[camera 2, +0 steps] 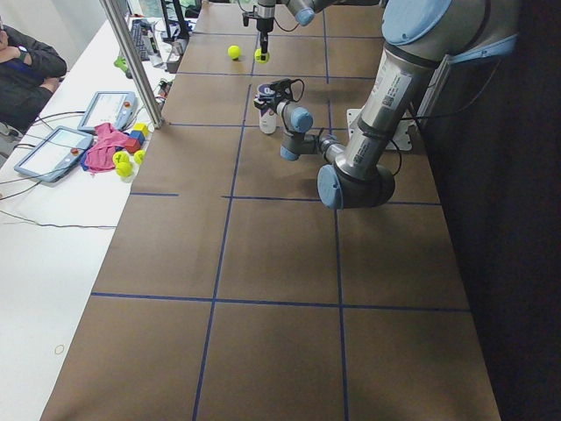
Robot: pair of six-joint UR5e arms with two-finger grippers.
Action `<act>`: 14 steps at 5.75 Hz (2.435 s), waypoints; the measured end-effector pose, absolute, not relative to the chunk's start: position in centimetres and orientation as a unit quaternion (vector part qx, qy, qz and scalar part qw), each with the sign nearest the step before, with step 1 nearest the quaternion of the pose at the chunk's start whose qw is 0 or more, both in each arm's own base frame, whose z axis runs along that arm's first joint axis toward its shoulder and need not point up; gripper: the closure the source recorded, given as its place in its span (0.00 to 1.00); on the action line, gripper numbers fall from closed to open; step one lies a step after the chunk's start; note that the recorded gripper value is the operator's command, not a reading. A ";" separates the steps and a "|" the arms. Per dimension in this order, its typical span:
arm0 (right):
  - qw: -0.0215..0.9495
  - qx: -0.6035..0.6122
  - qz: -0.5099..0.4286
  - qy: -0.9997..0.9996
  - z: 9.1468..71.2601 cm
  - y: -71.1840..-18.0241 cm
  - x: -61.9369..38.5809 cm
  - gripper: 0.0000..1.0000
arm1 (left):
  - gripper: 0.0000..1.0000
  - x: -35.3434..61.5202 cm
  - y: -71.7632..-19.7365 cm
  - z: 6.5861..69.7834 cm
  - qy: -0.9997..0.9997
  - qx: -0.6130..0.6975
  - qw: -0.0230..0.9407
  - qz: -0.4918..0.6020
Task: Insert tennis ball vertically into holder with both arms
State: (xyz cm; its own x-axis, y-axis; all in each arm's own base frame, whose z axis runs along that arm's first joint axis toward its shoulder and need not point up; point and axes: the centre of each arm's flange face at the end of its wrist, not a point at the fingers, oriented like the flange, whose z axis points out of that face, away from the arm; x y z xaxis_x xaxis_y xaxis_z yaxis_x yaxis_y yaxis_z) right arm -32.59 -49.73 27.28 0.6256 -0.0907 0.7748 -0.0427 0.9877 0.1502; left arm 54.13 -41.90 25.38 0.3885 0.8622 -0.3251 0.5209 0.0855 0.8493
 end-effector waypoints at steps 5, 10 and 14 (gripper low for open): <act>0.882 0.039 0.068 -0.466 7.1 -45.3 -40.8 0.83 | 0.04 54.3 -41.9 25.5 0.526 0.654 0.517 0.167; 0.894 0.034 0.086 -0.438 2.9 -47.6 -47.5 0.61 | 0.04 54.4 -41.8 25.5 0.527 0.654 0.517 0.168; 0.900 0.032 0.088 -0.425 3.7 -47.3 -47.9 0.02 | 0.04 54.4 -41.8 25.5 0.527 0.653 0.517 0.168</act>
